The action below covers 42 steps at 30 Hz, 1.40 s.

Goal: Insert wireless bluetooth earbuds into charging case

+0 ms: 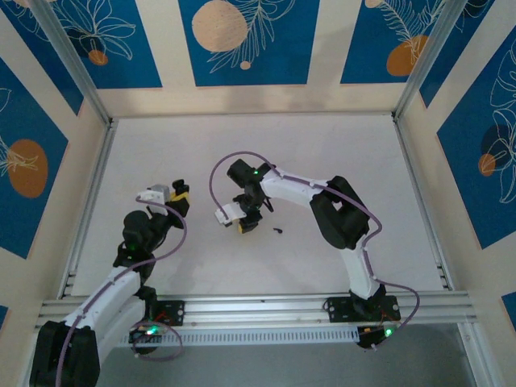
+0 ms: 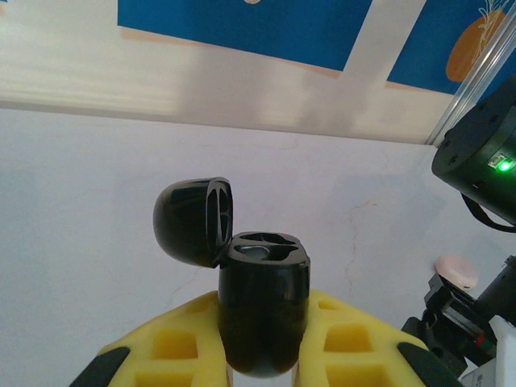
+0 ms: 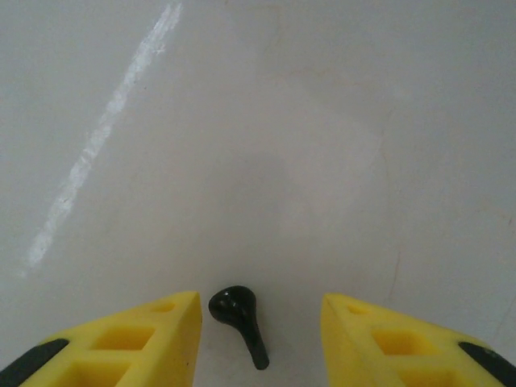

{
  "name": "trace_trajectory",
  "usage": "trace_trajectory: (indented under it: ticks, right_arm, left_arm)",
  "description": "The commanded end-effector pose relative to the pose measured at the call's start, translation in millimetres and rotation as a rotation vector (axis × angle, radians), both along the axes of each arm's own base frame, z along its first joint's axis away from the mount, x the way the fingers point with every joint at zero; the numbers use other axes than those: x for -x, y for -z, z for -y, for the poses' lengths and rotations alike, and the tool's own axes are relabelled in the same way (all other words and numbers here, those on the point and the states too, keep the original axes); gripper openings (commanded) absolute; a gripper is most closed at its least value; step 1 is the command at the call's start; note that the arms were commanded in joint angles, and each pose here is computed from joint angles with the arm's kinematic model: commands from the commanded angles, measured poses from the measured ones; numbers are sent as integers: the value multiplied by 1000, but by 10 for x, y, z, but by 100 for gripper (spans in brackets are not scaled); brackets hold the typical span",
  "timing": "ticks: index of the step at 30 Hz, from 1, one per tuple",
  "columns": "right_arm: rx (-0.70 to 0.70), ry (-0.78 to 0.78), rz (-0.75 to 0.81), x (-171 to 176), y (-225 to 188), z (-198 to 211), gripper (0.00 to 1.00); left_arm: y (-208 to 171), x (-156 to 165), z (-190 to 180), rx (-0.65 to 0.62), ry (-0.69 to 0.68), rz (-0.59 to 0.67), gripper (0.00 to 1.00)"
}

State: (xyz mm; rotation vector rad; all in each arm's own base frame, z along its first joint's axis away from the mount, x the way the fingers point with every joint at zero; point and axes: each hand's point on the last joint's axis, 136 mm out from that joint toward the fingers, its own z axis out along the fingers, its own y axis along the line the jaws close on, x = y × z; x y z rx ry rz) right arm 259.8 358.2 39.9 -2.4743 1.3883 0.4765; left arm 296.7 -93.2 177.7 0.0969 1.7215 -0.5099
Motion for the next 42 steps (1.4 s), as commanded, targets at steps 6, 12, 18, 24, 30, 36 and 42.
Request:
trace_trajectory:
  ticks: [6,12,18,24,30,36,42]
  right_arm:
    - [14,-11,-62,34,61,35,42]
    - [31,-2,-76,13,154,21,39]
    - [49,7,-77,-27,207,21,36]
    - [66,19,-81,-57,234,61,36]
    - [81,30,-78,-88,248,79,30]
    - [76,45,-49,-163,179,90,23]
    - [-13,112,-57,-198,-126,25,20]
  left_arm:
    - [-27,0,-19,19,9,-3,11]
    - [-23,-11,-3,22,21,-11,11]
    - [-30,-14,0,23,26,-11,11]
    - [-24,-11,3,22,30,-13,11]
    - [-24,-11,3,19,34,-16,11]
    - [-24,-2,16,0,44,-15,11]
    - [-52,25,108,-43,110,-1,11]
